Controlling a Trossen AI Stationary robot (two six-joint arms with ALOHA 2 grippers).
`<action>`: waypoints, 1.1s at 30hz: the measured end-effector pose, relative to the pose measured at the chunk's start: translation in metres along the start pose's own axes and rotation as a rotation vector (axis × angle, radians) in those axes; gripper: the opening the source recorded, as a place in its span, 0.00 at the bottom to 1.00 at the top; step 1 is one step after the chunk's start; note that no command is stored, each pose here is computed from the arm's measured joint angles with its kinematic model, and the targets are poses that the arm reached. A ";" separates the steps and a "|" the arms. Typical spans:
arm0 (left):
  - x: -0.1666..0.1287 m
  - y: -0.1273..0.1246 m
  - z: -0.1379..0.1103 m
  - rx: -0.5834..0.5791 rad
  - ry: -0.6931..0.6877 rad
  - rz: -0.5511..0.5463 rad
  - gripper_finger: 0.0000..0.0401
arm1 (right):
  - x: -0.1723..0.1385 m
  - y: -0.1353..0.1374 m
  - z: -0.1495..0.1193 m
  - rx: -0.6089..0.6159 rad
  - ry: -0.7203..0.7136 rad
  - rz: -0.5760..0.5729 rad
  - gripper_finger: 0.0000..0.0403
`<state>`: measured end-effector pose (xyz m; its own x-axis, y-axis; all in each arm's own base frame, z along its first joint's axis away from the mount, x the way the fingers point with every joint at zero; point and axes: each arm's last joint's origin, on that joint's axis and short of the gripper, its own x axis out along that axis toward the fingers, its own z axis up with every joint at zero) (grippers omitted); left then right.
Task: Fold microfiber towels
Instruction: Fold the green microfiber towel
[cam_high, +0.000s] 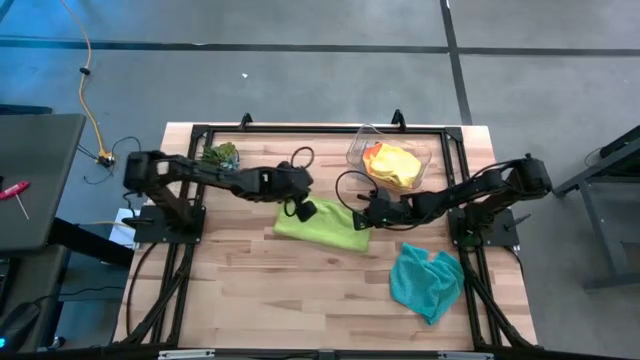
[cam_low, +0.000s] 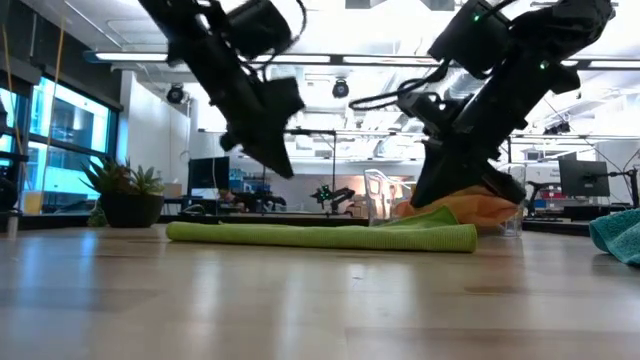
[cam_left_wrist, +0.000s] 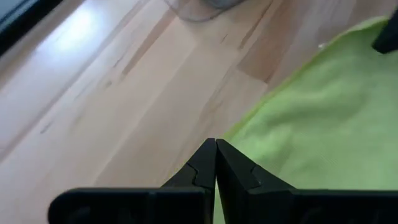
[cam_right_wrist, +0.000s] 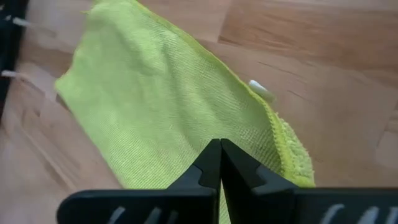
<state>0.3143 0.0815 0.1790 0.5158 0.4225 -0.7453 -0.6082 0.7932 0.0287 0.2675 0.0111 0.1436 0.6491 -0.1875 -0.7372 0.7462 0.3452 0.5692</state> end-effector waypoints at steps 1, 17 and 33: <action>-0.006 0.002 0.000 0.006 0.000 0.000 0.00 | -0.002 0.001 0.001 -0.011 -0.002 0.007 0.00; -0.037 0.008 -0.091 -0.076 0.005 -0.196 0.00 | -0.036 0.008 -0.011 -0.117 0.101 0.071 0.00; -0.005 0.003 -0.117 -0.243 0.266 -0.161 0.00 | -0.036 0.010 -0.008 -0.022 0.023 0.062 0.00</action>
<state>0.2389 0.0302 0.1048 0.4612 0.1476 -0.8749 -0.6740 0.6997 -0.2372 0.2499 0.0283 0.1730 0.6904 -0.1439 -0.7090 0.7009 0.3758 0.6062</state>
